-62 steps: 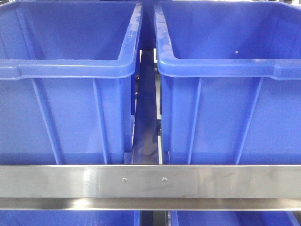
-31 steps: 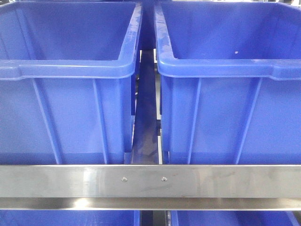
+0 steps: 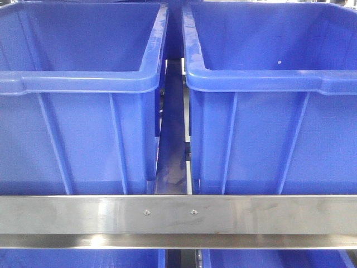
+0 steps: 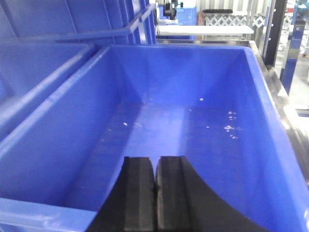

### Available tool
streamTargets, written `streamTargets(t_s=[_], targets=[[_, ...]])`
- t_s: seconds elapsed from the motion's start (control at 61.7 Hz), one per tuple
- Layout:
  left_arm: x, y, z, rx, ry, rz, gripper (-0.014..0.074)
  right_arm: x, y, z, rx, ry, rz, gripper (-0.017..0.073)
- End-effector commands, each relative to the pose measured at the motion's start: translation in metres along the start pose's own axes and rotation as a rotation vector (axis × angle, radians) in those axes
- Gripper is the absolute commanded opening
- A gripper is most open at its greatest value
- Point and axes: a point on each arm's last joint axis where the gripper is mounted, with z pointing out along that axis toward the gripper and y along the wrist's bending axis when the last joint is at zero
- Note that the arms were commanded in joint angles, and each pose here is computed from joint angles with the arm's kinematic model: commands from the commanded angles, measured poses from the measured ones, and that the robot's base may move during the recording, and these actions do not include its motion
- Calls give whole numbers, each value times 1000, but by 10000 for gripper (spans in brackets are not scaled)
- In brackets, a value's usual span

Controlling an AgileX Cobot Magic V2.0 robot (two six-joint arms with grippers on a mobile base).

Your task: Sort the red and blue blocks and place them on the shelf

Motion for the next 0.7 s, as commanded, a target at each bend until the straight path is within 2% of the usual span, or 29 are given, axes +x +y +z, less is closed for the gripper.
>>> streamTargets(t_s=[0.0,0.681], targets=[[-16,0,-2,-7,-99,-3,126,-17,1,-2,-3,-122,8,56],[-16,0,-2,-7,-99,-5,125,-16,1,-1,-3,-119,8,56]])
